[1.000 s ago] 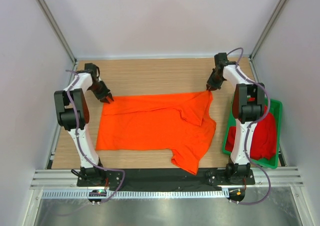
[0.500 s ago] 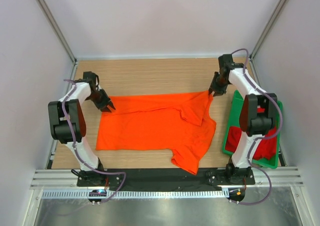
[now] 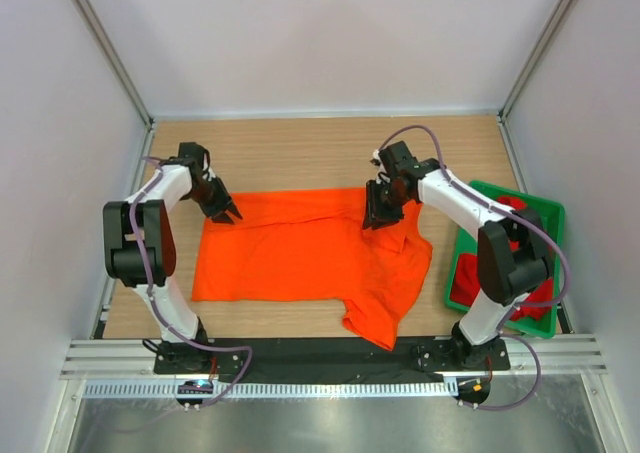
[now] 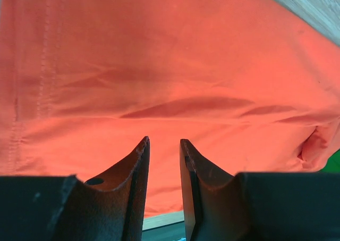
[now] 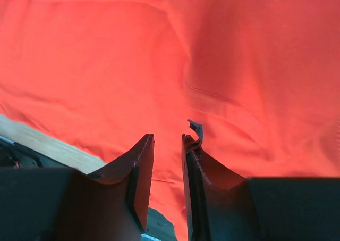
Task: Fold and stack the t-shirts
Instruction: Fold the tshirt
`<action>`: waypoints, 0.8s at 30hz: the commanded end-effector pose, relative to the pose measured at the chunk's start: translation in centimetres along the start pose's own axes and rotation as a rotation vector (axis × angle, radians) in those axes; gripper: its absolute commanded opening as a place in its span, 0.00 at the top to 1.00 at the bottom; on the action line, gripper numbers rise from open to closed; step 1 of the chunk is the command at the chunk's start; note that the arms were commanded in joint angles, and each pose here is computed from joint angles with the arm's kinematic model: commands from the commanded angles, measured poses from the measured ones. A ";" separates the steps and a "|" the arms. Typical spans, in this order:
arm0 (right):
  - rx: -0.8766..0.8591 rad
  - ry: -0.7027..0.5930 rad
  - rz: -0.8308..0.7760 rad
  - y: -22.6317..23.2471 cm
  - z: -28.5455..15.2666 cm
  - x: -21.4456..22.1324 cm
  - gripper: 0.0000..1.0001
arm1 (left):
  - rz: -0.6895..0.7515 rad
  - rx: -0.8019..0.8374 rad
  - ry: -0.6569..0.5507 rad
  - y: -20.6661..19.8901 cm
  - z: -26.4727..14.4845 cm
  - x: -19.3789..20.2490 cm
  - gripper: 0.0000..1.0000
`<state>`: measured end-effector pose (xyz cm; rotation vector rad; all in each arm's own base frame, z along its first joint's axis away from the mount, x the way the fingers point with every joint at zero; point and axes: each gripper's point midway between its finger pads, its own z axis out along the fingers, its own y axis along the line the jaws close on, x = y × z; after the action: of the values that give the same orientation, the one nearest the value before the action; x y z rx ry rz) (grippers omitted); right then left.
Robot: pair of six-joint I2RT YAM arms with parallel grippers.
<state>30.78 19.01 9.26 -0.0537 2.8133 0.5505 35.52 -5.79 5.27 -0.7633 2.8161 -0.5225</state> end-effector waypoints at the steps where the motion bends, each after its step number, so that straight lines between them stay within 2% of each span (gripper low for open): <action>1: -0.037 -0.030 -0.078 1.7 1.0 -1.5 0.65 | 0.026 0.071 -0.048 -2.0 -1.7 -0.5 0.69; 8: 0.106 0.034 -0.155 0.9 3.7 -1.0 0.59 | 0.035 0.066 -0.038 -1.5 -1.9 0.4 0.69; 20: 0.274 0.025 -0.140 -1.5 5.0 -1.9 0.62 | 0.044 0.075 -0.038 -1.5 -1.8 0.5 0.69; 24: 0.275 0.011 -0.128 -1.5 5.1 -2.0 0.65 | 0.049 0.081 -0.045 -1.7 -2.0 0.3 0.69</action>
<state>32.67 19.53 3.45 -0.2165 2.9031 0.1681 34.35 -6.43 6.12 -0.7314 2.8082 -0.5499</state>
